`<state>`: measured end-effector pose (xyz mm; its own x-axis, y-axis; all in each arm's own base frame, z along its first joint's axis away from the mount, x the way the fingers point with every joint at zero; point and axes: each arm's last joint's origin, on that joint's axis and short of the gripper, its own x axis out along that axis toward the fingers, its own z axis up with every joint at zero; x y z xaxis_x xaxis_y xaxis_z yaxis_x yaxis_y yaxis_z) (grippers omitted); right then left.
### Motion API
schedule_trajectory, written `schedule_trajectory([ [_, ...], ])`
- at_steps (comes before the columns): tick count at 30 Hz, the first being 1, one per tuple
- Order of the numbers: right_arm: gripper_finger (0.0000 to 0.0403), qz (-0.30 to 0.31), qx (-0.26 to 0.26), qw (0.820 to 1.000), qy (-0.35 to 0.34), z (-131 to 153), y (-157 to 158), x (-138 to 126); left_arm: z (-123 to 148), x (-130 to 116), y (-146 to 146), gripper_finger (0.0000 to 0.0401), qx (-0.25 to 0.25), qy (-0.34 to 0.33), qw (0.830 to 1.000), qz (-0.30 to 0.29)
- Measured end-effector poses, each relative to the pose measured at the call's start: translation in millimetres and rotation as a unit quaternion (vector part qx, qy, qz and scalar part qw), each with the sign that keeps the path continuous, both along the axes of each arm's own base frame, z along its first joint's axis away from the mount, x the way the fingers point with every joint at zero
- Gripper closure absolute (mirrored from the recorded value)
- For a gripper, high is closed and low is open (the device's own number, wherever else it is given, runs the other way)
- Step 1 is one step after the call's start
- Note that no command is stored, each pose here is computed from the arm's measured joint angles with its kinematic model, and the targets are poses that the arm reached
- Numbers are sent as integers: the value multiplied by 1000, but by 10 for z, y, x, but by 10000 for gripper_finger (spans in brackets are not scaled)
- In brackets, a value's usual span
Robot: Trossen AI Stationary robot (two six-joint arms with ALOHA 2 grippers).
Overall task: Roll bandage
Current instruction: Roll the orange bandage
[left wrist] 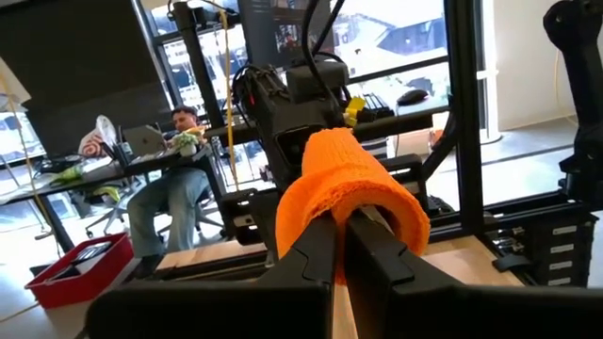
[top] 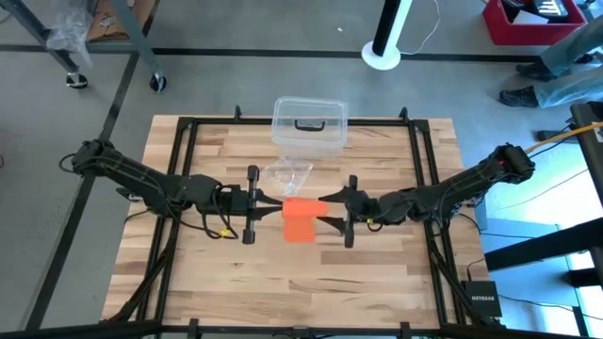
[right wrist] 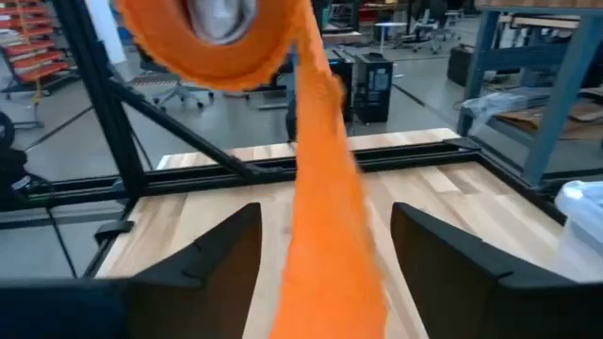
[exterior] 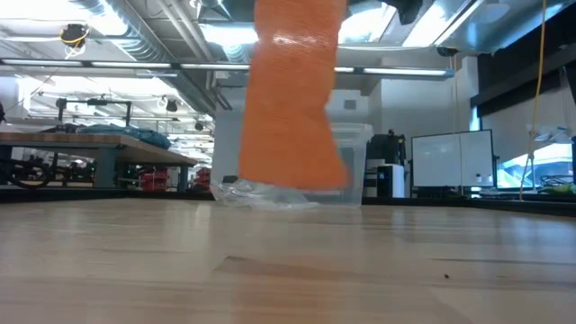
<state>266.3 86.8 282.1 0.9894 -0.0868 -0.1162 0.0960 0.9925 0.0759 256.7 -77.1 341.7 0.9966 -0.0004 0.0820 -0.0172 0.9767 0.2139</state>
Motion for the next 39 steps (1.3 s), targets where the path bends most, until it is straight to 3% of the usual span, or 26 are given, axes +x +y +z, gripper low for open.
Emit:
schedule_trajectory([
  [11, 171, -2, -18, 996, 82, -221, -5, -15, 14, -2, -3, 397, 1, -7, 1000, 0],
  [24, 171, -31, -19, 999, -5, -814, 47, 227, 19, -3, -4, 397, 9, -10, 1000, 1],
  [33, 171, -28, -37, 999, -6, -892, 7, 422, 24, -4, -4, 397, 6, -12, 1000, 1],
  [36, 190, -13, -53, 998, -8, -871, 28, 433, 22, -4, -4, 397, 6, -11, 1000, 1],
  [39, 241, 2, -52, 999, -7, -873, 38, 434, 23, -4, -4, 397, 5, -11, 1000, 0],
])
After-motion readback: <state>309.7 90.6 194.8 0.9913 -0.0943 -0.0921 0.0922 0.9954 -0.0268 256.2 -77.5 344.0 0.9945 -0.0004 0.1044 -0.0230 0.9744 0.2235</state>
